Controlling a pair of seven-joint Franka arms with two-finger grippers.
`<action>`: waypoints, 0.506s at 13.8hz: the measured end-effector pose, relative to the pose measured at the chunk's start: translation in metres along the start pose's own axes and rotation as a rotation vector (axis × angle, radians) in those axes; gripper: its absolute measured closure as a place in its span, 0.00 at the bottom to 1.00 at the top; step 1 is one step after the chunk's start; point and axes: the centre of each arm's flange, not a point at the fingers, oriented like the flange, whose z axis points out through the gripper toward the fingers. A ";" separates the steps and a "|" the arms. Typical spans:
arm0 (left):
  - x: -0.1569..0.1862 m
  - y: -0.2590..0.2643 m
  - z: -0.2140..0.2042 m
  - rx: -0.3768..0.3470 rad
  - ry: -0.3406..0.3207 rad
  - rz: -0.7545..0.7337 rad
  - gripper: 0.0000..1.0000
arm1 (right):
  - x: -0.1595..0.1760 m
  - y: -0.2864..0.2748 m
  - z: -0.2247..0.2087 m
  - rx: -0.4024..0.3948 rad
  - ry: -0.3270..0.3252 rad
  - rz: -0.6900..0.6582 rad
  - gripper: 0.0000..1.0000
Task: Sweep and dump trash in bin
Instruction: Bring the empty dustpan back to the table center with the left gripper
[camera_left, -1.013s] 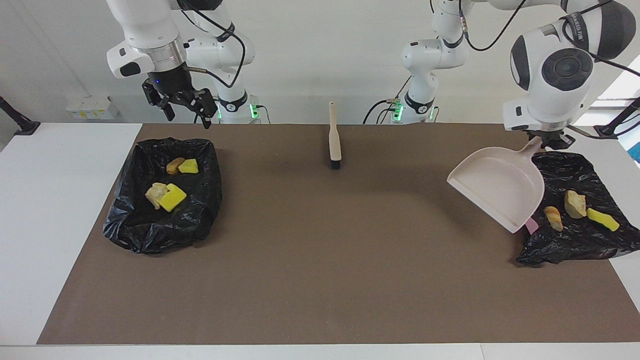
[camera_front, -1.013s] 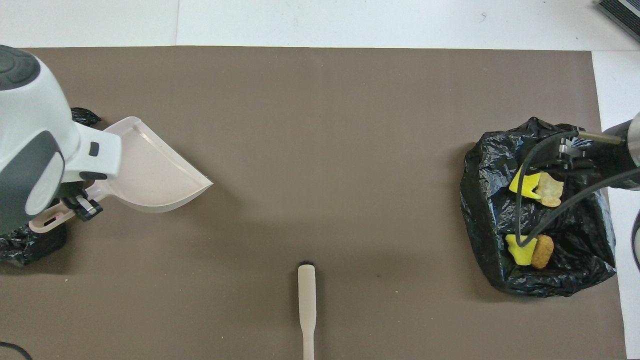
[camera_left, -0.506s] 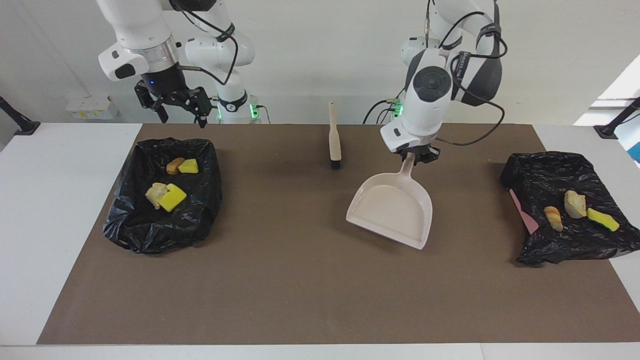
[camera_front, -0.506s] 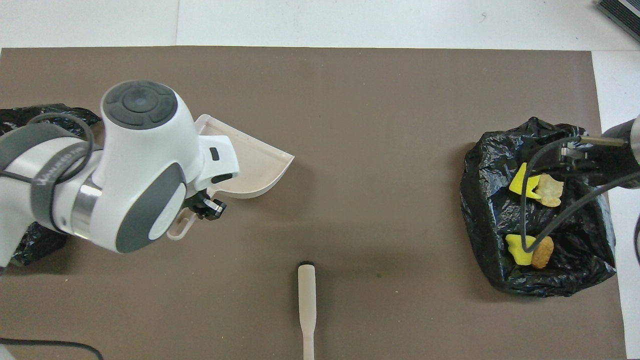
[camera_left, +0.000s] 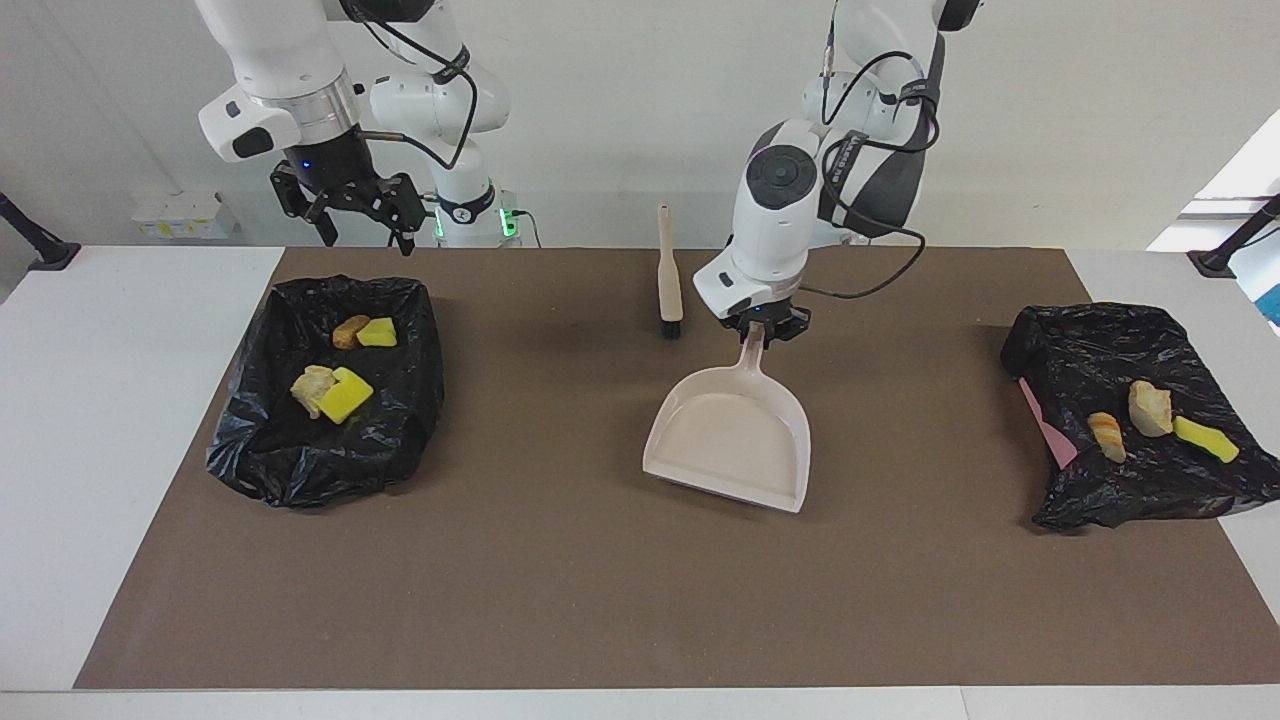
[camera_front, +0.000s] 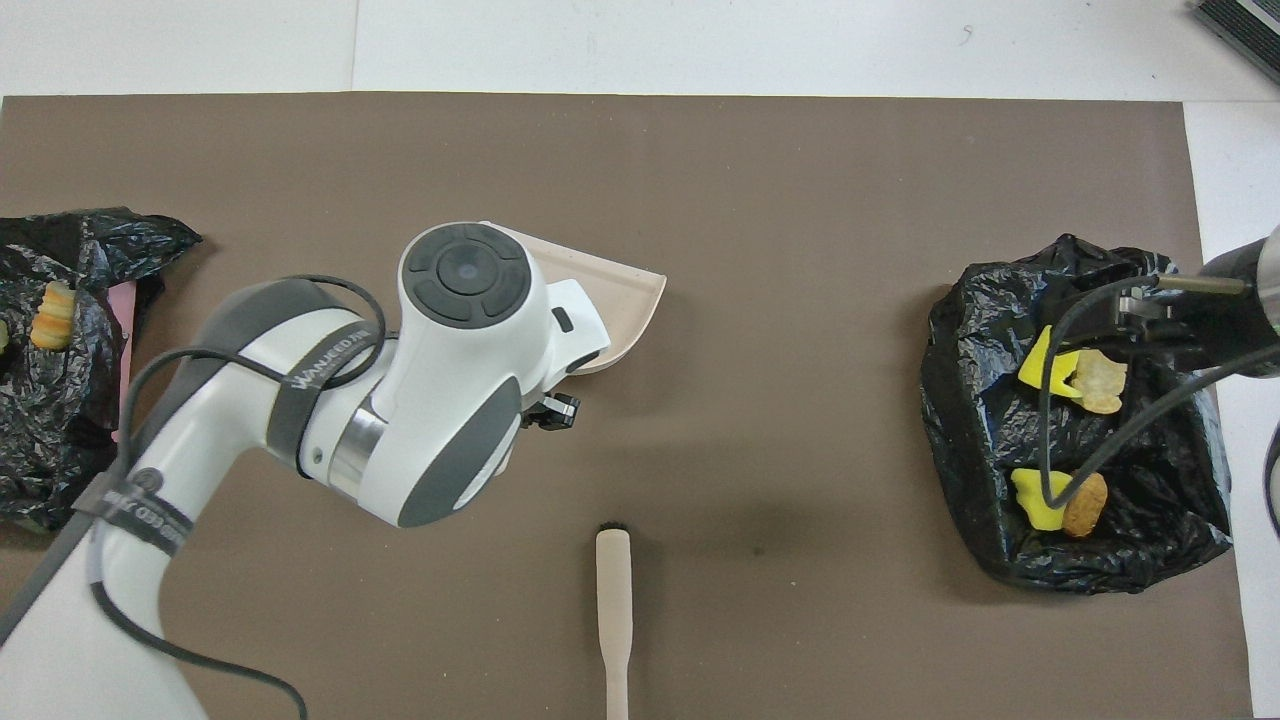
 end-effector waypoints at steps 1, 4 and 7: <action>-0.001 0.013 0.013 -0.013 0.015 -0.028 0.67 | 0.000 0.000 0.000 0.000 0.000 0.000 0.00; 0.000 0.027 0.040 -0.024 0.020 -0.078 0.67 | 0.000 0.000 0.000 0.000 0.000 0.000 0.00; 0.012 0.006 0.028 -0.031 0.044 -0.119 0.37 | 0.000 0.000 0.000 0.000 0.000 0.000 0.00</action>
